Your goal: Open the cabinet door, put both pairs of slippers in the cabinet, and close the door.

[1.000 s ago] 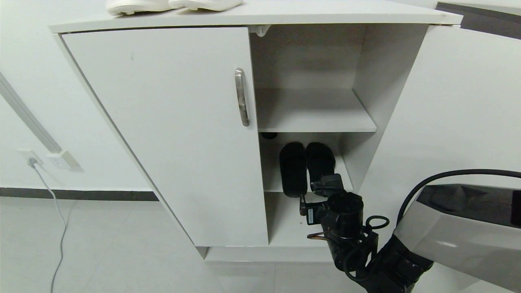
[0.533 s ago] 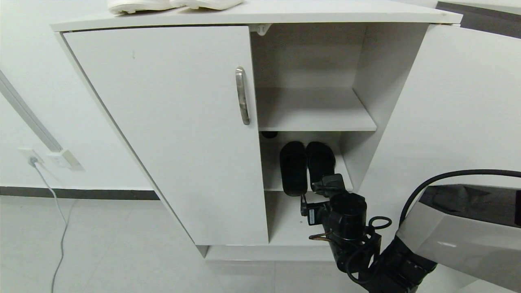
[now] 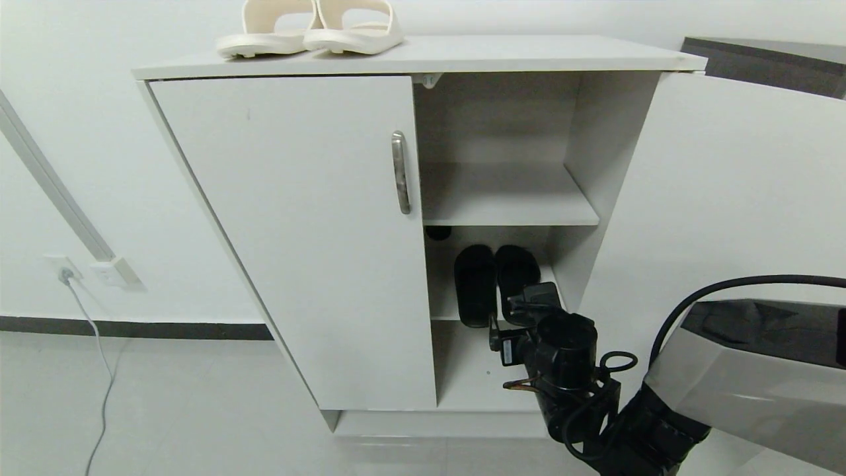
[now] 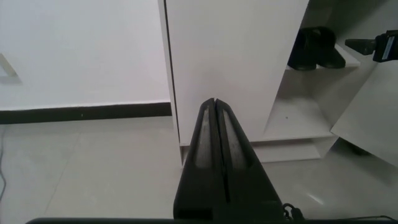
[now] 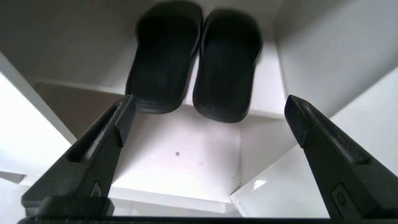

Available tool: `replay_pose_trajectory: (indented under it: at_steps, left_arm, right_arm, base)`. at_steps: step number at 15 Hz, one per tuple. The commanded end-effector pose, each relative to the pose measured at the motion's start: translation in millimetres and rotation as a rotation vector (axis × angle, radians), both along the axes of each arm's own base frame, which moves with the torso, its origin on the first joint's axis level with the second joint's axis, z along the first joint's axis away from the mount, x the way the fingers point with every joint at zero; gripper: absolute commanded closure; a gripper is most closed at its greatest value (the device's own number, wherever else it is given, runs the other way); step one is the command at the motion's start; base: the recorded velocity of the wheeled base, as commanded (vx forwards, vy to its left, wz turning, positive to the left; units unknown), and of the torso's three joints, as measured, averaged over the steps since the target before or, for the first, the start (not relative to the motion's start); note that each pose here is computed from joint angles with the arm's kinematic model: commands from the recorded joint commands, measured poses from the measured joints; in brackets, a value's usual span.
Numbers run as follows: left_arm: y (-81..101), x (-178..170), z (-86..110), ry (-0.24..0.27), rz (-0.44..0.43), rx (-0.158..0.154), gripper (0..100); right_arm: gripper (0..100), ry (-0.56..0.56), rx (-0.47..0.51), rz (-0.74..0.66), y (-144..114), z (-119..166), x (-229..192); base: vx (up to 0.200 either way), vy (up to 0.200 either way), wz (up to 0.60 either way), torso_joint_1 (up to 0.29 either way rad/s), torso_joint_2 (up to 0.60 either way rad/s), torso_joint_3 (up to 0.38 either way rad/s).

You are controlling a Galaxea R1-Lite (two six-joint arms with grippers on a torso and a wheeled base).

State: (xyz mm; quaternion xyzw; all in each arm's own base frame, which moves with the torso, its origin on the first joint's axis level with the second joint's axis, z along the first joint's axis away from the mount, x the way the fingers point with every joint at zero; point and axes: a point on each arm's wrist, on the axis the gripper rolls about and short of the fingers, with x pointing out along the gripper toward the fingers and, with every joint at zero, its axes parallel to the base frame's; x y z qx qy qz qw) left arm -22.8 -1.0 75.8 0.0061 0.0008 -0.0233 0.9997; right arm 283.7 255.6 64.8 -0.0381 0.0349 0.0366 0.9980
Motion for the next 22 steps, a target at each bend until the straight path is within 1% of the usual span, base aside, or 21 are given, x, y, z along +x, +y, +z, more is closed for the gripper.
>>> replay_pose_trajectory:
  at_steps: [1,4,10,14,22]
  left_arm:
    - [0.0,0.0,0.0,0.0,0.001,-0.002,100]
    - [0.0,0.0,0.0,0.0,0.001,-0.003,100]
    - [0.0,0.0,0.0,0.0,0.001,-0.005,100]
    - [0.0,0.0,0.0,0.0,0.001,-0.005,100]
    - [0.0,0.0,0.0,0.0,0.001,-0.005,100]
  right_arm:
    - [0,-0.001,0.0,0.001,0.1,0.2,-0.2]
    - [0,-0.017,-0.001,-0.007,-2.7,8.1,2.8]
    - [0,-0.018,-0.008,-0.005,-1.9,7.7,3.5]
    - [0,-0.018,-0.008,-0.004,-1.8,7.2,3.6]
    - [0,-0.022,-0.004,0.005,-0.7,8.2,1.4]
  base:
    - [0.0,0.0,0.0,0.002,0.0,0.193]
    - [0.0,0.0,0.0,0.001,0.0,0.159]
    - [0.0,0.0,0.0,0.0,0.0,0.0]
    - [-0.2,0.0,0.0,0.002,0.0,0.002]
    - [0.0,0.0,0.0,0.0,0.0,0.0]
